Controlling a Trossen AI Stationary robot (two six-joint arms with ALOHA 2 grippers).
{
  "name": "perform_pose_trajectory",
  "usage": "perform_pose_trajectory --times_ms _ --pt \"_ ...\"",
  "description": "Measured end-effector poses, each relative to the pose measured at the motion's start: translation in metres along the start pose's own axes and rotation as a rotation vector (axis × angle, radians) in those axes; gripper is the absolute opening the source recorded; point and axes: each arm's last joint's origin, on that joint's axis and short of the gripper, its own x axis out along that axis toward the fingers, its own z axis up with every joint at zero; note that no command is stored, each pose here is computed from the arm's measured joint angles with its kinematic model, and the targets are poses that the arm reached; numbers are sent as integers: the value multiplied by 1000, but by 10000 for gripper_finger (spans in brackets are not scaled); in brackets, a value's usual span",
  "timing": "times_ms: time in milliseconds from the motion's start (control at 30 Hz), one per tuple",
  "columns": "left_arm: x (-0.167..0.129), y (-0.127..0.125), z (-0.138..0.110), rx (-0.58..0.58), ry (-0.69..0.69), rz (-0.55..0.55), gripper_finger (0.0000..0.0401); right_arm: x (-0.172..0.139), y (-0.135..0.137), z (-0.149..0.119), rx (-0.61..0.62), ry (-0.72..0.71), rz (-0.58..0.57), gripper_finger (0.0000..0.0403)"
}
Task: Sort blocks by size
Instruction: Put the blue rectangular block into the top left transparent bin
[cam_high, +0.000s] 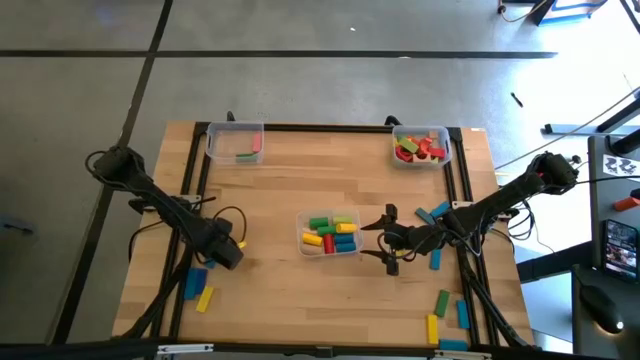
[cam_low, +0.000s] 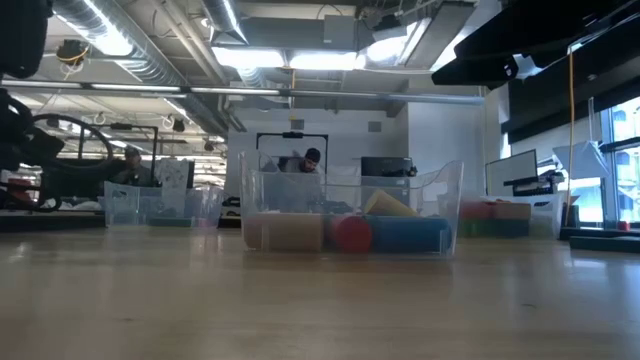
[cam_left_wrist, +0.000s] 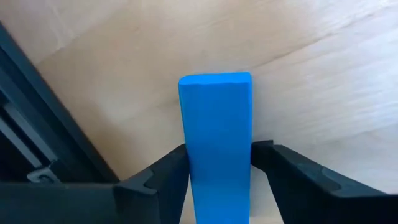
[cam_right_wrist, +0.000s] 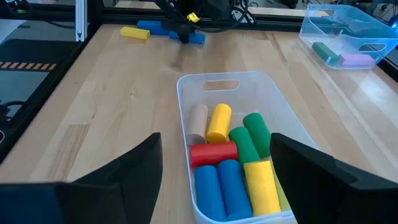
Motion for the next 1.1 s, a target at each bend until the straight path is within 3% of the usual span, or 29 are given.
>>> perform_pose_trajectory --times_ms 200,500,767,1100 --pt "0 1 0 107 -12 7 157 0 0 0 0 1 0 285" --pt "0 0 3 412 -83 13 146 0 0 0 -1 1 0 285" --pt "-12 -5 2 463 -124 38 144 0 0 0 -1 0 -3 285" --pt "-31 -19 8 521 -154 -17 144 0 0 0 -1 0 -4 285"
